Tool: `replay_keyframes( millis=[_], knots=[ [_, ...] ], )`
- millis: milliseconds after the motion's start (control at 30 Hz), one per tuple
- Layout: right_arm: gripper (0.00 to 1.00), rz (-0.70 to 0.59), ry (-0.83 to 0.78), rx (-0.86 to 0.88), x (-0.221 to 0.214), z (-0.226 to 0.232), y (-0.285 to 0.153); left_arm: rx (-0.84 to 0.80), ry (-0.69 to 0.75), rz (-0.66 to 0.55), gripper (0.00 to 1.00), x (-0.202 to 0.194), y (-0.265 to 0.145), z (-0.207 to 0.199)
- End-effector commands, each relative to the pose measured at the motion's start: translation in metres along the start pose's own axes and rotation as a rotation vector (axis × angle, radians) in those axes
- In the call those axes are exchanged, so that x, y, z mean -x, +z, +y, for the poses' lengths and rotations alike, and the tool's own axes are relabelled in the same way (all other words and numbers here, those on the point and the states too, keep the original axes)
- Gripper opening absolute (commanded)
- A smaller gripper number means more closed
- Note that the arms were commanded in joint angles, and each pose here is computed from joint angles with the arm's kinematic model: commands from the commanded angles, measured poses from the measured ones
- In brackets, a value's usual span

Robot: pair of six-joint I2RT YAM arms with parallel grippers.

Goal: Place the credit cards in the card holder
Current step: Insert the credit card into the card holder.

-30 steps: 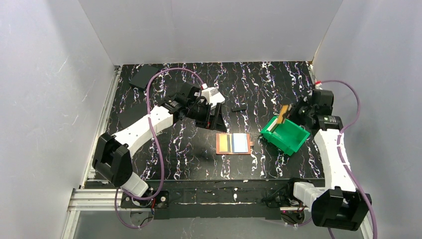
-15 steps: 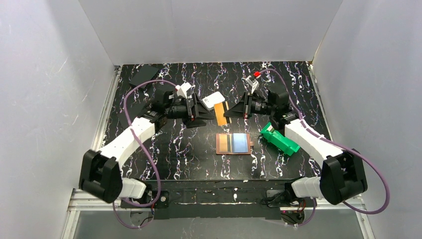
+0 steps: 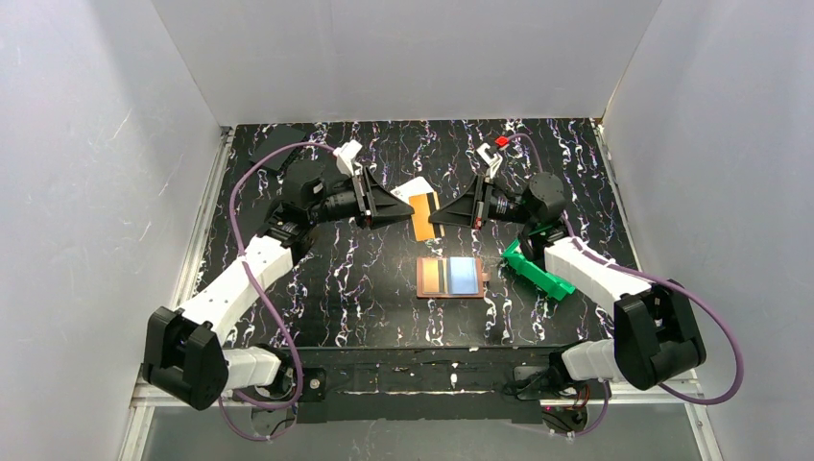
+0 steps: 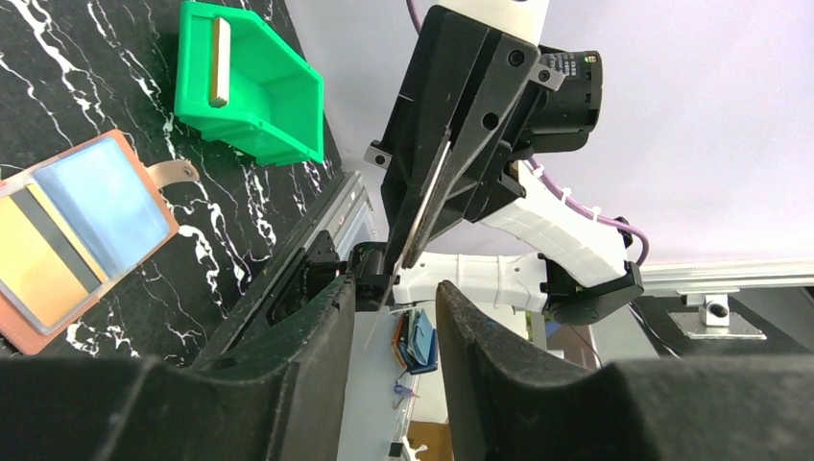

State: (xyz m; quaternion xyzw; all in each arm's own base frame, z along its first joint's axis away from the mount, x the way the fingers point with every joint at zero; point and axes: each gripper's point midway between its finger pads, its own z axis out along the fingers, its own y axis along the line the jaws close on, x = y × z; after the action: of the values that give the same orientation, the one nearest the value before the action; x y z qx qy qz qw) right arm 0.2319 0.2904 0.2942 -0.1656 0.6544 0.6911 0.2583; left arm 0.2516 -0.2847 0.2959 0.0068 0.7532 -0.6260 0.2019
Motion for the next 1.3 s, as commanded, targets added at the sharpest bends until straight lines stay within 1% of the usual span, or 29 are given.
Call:
replay_keyframes(
  millis=[0, 133, 267, 333, 367, 400, 433, 467, 500, 533, 567, 600, 633, 667, 700, 733, 767, 800, 833, 967, 1133, 1267],
  knots=[
    [0.01, -0.037, -0.06, 0.07, 0.007, 0.02, 0.002, -0.062, 0.037, 0.034, 0.33, -0.007, 0.005, -0.015],
    [0.01, -0.04, -0.054, 0.067, 0.006, 0.019, 0.002, -0.061, 0.033, 0.053, 0.29, -0.011, 0.012, -0.012],
    [0.01, -0.05, -0.036, 0.053, 0.005, 0.014, 0.002, -0.063, 0.046, 0.054, 0.2, -0.014, 0.016, -0.012],
    [0.01, -0.055, -0.025, 0.043, 0.004, 0.011, 0.001, -0.065, 0.063, 0.053, 0.11, -0.015, 0.018, -0.012],
    [0.01, -0.06, -0.02, 0.031, 0.004, 0.008, 0.001, -0.064, 0.07, 0.055, 0.04, -0.015, 0.019, -0.011],
    [0.01, -0.06, -0.015, 0.01, 0.003, 0.003, 0.001, -0.061, 0.077, 0.057, 0.0, -0.016, 0.019, -0.009],
    [0.01, -0.061, -0.009, -0.037, 0.001, -0.008, 0.001, -0.055, 0.086, 0.056, 0.0, -0.016, 0.02, -0.004],
    [0.15, -0.06, -0.02, -0.114, 0.002, -0.022, -0.001, -0.033, 0.085, 0.056, 0.0, -0.017, 0.021, 0.005],
    [0.26, -0.056, -0.005, -0.259, 0.0, -0.048, -0.008, -0.012, 0.089, 0.06, 0.0, -0.019, 0.022, 0.013],
    [0.38, -0.012, -0.006, -0.509, -0.013, -0.088, -0.03, 0.063, 0.077, 0.083, 0.0, -0.023, 0.023, 0.033],
    [0.51, 0.02, -0.034, -0.79, -0.022, -0.125, -0.066, 0.27, 0.14, 0.128, 0.0, -0.028, 0.016, 0.076],
    [0.56, 0.076, -0.046, -0.842, -0.033, -0.134, -0.076, 0.412, 0.166, 0.188, 0.0, -0.035, 0.008, 0.105],
    [0.57, 0.125, -0.037, -0.836, -0.043, -0.138, -0.077, 0.472, 0.165, 0.253, 0.0, -0.044, 0.001, 0.119],
    [0.55, 0.198, 0.001, -0.784, -0.061, -0.142, -0.073, 0.461, 0.167, 0.312, 0.0, -0.051, 0.003, 0.127],
    [0.52, 0.239, 0.041, -0.776, -0.073, -0.15, -0.073, 0.43, 0.135, 0.366, 0.0, -0.06, 0.008, 0.131],
    [0.44, 0.27, 0.081, -0.779, -0.085, -0.159, -0.075, 0.417, 0.102, 0.414, 0.0, -0.067, 0.015, 0.139],
    [0.36, 0.287, 0.103, -0.783, -0.092, -0.166, -0.076, 0.416, 0.091, 0.432, 0.0, -0.069, 0.021, 0.145],
    [0.26, 0.309, 0.128, -0.807, -0.1, -0.176, -0.079, 0.396, 0.045, 0.472, 0.0, -0.077, 0.031, 0.155],
    [0.19, 0.319, 0.131, -0.839, -0.103, -0.183, -0.084, 0.365, 0.02, 0.496, 0.0, -0.081, 0.041, 0.159],
    [0.13, 0.36, 0.115, -1.029, -0.113, -0.208, -0.115, 0.315, -0.064, 0.545, 0.0, -0.088, 0.067, 0.174],
    [0.1, 0.373, 0.132, -1.102, -0.119, -0.22, -0.128, 0.291, -0.074, 0.566, 0.0, -0.093, 0.078, 0.178],
    [0.09, 0.387, 0.156, -1.117, -0.125, -0.228, -0.131, 0.283, -0.092, 0.585, 0.0, -0.097, 0.085, 0.185]
  ],
)
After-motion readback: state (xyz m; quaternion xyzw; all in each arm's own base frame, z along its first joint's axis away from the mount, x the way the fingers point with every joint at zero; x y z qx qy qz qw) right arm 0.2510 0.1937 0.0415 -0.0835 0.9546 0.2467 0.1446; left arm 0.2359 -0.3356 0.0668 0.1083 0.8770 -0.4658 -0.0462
